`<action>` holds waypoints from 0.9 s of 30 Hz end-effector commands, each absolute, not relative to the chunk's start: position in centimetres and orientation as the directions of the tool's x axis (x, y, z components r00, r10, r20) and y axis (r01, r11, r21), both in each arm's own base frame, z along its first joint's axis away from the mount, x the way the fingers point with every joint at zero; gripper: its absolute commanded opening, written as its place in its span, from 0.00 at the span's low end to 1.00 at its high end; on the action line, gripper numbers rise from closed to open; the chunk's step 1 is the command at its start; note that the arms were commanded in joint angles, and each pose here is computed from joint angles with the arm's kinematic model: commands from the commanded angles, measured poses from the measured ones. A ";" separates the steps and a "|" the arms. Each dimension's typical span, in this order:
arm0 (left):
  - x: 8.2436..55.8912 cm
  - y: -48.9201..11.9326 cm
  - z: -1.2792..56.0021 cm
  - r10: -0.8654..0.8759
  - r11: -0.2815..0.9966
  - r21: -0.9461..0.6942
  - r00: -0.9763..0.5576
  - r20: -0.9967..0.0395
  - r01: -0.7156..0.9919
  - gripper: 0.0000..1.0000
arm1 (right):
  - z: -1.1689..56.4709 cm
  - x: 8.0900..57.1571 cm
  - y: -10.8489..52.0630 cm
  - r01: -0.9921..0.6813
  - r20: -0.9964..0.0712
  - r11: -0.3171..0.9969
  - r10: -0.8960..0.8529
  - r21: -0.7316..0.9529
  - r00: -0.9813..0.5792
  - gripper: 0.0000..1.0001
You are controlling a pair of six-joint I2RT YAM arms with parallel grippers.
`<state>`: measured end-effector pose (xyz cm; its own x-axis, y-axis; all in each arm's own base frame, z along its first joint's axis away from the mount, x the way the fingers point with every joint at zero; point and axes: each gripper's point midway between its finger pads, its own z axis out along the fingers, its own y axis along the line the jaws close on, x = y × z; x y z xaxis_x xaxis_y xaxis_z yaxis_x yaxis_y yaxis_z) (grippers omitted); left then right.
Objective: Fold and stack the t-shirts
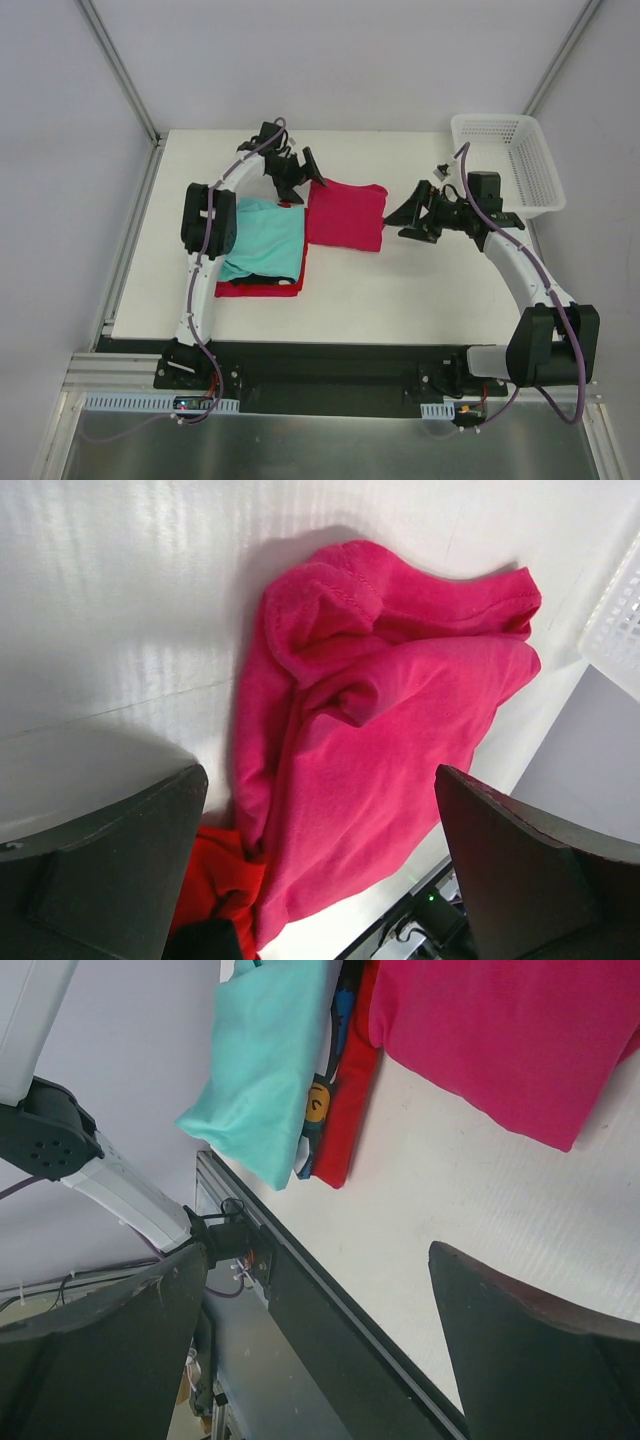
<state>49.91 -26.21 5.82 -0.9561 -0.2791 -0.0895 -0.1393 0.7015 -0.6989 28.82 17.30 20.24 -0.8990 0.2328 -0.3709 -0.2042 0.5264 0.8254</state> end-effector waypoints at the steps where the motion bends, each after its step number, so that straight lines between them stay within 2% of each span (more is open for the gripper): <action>1: 47.9 -28.4 3.9 -0.241 0.697 -0.700 -0.970 -0.025 -0.155 0.99 | 21.4 29.4 17.5 -0.244 -0.413 0.522 0.237 0.818 -0.879 0.96; 7: 46.1 -28.4 3.8 -0.231 0.717 -0.678 -0.973 -0.015 -0.160 0.99 | 19.8 30.7 17.1 -0.197 -0.393 0.558 0.255 0.806 -0.884 0.96; 12: 45.7 -27.8 4.6 -0.212 0.735 -0.668 -0.975 -0.059 -0.120 0.99 | 17.5 32.7 16.5 -0.132 -0.353 0.579 0.287 0.804 -0.891 0.96; 18: 45.0 -28.4 4.6 -0.193 0.705 -0.699 -0.981 -0.029 -0.118 0.99 | 15.9 35.3 14.3 -0.064 -0.346 0.621 0.346 0.781 -0.872 0.96; 27: 44.2 -29.0 3.4 -0.200 0.665 -0.731 -0.979 0.028 -0.156 0.93 | 14.5 38.1 13.1 -0.069 -0.316 0.535 0.385 0.842 -0.867 0.96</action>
